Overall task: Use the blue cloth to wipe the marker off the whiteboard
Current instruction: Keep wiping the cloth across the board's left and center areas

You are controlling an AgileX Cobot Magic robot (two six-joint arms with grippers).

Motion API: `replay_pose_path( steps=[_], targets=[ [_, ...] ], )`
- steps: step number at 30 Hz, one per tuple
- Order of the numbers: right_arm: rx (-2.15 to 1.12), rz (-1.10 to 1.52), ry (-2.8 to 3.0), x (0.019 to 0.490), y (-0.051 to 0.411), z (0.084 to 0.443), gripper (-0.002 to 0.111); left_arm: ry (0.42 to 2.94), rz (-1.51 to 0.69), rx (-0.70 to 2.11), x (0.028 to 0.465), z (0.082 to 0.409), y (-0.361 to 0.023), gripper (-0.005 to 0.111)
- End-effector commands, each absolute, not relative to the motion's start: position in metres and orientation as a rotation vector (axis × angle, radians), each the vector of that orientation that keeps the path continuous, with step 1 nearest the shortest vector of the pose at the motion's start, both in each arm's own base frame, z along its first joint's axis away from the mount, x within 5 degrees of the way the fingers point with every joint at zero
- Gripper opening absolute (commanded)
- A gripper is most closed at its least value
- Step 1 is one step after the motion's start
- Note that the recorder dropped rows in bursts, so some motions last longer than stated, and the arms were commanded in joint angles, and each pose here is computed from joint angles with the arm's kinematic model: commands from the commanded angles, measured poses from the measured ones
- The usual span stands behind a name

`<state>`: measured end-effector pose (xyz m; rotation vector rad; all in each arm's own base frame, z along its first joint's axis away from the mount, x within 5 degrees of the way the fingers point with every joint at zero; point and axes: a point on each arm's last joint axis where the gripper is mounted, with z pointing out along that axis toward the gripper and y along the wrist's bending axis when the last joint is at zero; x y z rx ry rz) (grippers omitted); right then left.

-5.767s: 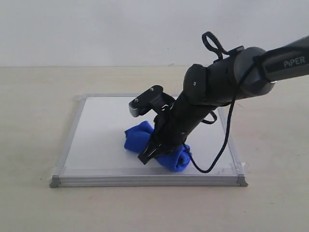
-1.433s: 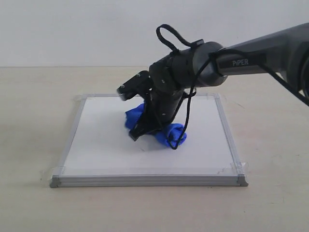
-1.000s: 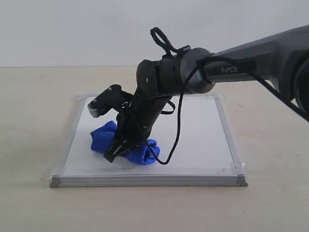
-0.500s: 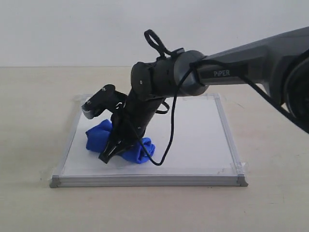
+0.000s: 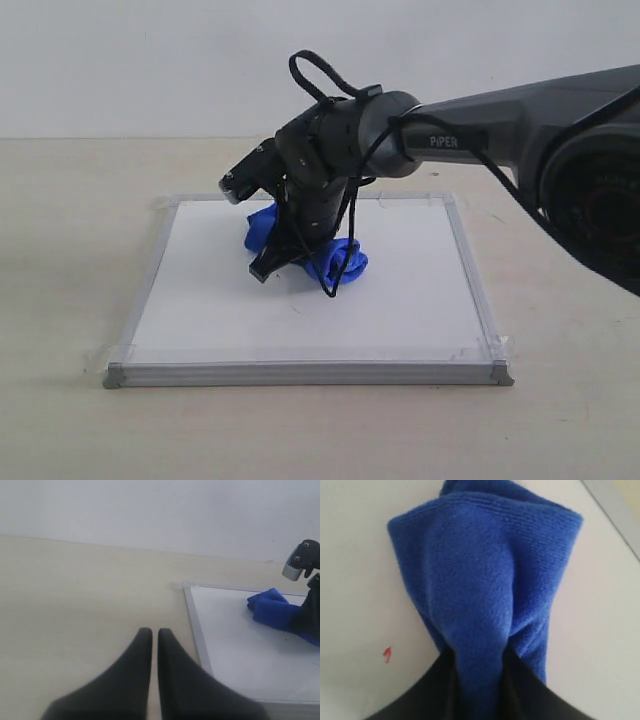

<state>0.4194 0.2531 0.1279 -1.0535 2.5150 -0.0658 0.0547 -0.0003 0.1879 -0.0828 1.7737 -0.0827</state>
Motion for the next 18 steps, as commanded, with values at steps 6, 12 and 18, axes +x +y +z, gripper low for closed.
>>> replay_pose_path(
  steps=[6,12,18],
  targets=[
    [-1.327,0.299,2.479,0.386,0.297,0.118,0.000,1.778,-0.089,-0.081,0.054,0.186,-0.001,0.004],
    [-0.974,-0.221,2.586,0.429,0.232,0.113,0.000,1.778,-0.089,-0.081,0.054,0.186,-0.001,0.004],
    [-0.952,-0.225,2.618,0.427,0.230,0.113,0.000,1.778,-0.089,-0.081,0.054,0.186,-0.001,0.004]
  ],
)
